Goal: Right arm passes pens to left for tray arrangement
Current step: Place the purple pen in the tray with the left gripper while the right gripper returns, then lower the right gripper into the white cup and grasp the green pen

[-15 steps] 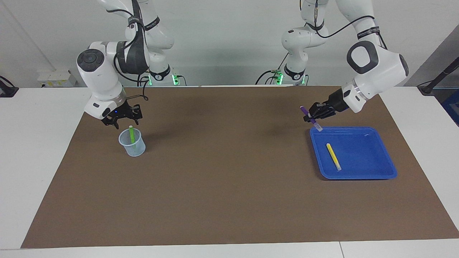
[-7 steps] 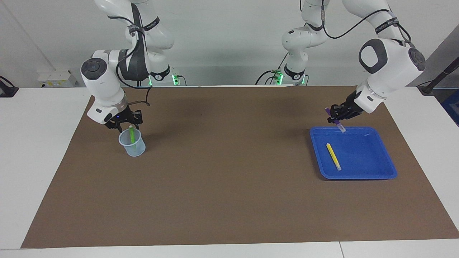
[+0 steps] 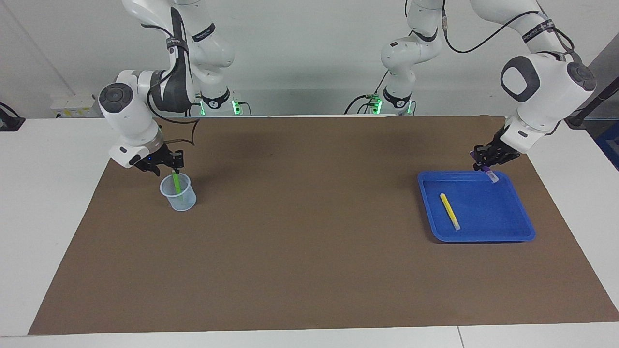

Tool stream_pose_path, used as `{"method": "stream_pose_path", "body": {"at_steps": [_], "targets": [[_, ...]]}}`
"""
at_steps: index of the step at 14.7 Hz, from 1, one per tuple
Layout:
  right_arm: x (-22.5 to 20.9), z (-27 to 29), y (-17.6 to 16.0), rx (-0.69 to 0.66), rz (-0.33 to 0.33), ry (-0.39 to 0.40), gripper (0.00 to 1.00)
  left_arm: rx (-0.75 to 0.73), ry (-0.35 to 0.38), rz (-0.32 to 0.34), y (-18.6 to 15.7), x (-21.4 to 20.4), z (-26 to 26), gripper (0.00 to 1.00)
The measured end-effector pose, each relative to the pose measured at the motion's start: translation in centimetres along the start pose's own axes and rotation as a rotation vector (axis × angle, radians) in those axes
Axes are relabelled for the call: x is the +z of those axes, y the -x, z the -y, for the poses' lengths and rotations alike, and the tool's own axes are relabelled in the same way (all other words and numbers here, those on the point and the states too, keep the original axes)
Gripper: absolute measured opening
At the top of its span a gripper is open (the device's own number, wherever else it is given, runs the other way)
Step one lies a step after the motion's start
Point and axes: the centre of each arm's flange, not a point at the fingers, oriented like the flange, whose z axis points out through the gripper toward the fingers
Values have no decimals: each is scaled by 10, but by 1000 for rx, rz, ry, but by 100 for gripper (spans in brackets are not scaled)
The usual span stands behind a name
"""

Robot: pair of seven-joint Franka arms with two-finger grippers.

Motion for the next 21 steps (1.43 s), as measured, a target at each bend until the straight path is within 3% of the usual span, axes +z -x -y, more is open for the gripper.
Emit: {"method": "stream_pose_path", "body": {"at_steps": [5, 6, 7, 15, 16, 21], "targets": [[0, 4, 1, 34, 7, -18, 60, -9, -9, -28, -12, 23, 18, 19], [0, 4, 1, 35, 7, -18, 52, -8, -9, -33, -14, 30, 23, 19], [0, 4, 1, 35, 7, -18, 50, -8, -8, -37, -17, 36, 25, 19], [2, 4, 1, 35, 10, -19, 50, -21, -8, -71, -29, 83, 39, 19], [2, 4, 1, 35, 11, -19, 43, -25, -8, -76, -30, 87, 42, 19], [3, 5, 1, 35, 11, -20, 26, -42, -11, -109, -34, 124, 54, 19]]}}
